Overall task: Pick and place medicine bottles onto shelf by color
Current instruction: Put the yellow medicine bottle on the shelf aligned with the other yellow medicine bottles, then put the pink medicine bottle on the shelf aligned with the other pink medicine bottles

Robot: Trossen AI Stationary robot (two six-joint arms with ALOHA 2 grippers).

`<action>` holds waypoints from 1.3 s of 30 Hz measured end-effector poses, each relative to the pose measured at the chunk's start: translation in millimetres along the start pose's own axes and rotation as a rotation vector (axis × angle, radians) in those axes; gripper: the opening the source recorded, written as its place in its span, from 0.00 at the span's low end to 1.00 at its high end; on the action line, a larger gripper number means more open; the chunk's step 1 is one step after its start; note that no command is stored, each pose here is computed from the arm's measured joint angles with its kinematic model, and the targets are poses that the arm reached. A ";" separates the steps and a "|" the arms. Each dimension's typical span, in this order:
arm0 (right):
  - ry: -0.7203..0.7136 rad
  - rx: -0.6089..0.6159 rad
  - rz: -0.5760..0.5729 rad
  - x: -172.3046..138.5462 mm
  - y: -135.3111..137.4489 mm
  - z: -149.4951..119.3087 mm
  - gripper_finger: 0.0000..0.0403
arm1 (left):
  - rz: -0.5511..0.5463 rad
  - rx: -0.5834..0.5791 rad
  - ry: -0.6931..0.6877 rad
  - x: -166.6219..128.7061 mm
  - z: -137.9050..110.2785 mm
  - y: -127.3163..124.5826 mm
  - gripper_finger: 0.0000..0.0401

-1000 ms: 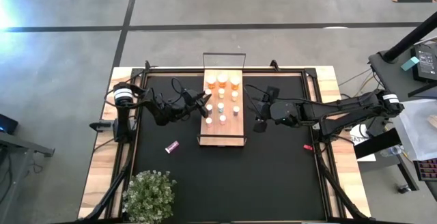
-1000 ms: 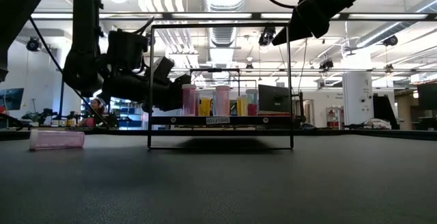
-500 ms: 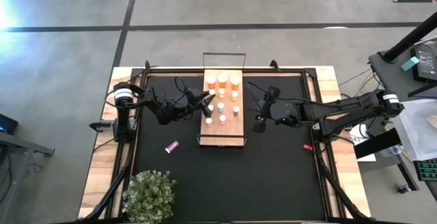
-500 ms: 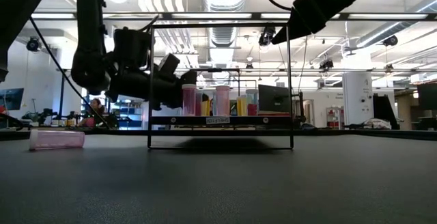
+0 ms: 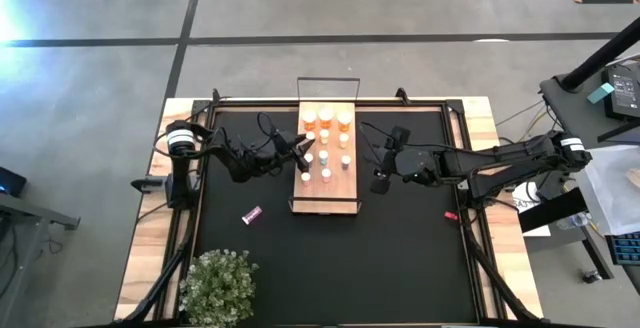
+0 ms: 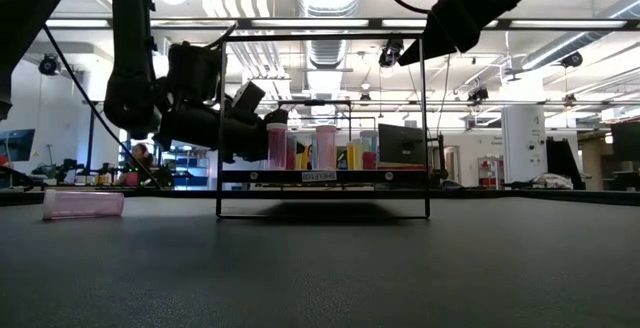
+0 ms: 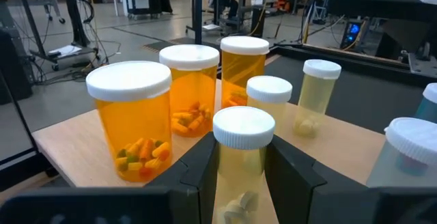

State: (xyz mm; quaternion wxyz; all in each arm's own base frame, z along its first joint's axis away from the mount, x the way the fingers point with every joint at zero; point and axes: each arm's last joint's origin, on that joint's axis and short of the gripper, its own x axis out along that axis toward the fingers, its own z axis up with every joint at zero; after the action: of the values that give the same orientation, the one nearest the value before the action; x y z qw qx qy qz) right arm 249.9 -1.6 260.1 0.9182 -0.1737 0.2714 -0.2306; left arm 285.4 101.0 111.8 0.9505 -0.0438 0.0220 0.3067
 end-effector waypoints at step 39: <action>0.000 -0.015 0.000 0.0 -0.1 0.1 0.41 | 0.008 -0.026 -0.064 -50.4 21.9 13.9 0.47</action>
State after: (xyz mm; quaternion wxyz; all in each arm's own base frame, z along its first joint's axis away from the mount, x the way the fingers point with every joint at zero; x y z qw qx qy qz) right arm 250.0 -1.7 260.3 0.9169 -0.1806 0.2729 -0.2286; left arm 236.7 85.1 136.1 0.9489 -0.0464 -0.0122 0.3120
